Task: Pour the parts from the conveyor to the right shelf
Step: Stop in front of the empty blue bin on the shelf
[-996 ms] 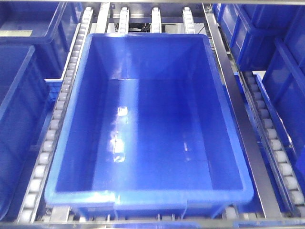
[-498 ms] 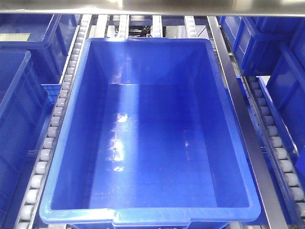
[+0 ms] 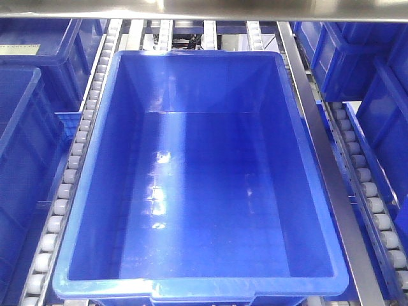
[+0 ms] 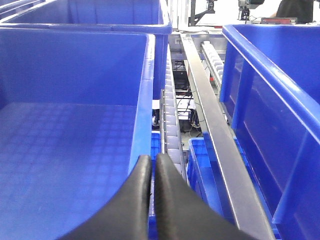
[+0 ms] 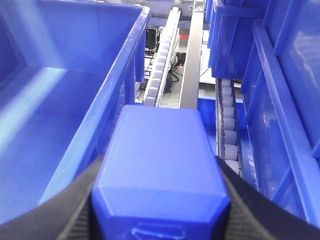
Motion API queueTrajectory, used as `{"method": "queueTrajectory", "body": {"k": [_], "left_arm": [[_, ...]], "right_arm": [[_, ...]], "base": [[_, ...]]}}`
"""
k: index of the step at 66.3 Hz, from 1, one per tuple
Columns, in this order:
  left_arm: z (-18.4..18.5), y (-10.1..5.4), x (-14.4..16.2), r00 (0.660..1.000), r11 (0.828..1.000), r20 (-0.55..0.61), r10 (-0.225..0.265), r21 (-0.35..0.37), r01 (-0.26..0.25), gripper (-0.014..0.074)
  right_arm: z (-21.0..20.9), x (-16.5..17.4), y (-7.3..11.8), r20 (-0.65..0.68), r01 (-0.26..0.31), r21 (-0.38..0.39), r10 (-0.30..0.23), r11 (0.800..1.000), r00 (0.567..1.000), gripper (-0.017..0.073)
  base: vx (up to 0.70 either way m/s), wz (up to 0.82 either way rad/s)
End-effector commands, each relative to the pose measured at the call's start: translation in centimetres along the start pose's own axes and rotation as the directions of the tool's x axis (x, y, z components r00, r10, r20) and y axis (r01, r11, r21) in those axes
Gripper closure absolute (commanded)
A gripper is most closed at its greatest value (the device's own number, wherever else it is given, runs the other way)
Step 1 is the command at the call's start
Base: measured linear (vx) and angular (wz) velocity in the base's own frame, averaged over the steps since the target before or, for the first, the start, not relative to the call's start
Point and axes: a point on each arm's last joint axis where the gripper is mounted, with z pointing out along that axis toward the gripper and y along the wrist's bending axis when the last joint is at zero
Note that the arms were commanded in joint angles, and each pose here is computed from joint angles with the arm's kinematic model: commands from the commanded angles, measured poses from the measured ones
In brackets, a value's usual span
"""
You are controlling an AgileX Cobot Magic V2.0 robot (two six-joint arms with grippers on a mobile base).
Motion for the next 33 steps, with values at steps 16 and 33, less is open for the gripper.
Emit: {"method": "queueTrajectory", "body": {"k": [16,33], "left_arm": [[0.0,-0.1,-1.3,0.997,1.0,0.081,-0.017,0.009,0.016,0.0599],[0.0,-0.1,-1.3,0.997,1.0,0.081,-0.017,0.009,0.016,0.0599]], "right_arm": [[-0.3,-1.7,-0.2,0.107,0.002,0.018,-0.003,1.0,0.994,0.0564],[1.4,-4.0,-0.6,0.096,0.011,0.028,-0.014,1.0,0.995,0.0564]], "base": [[0.0,0.0],[0.0,0.0]]}}
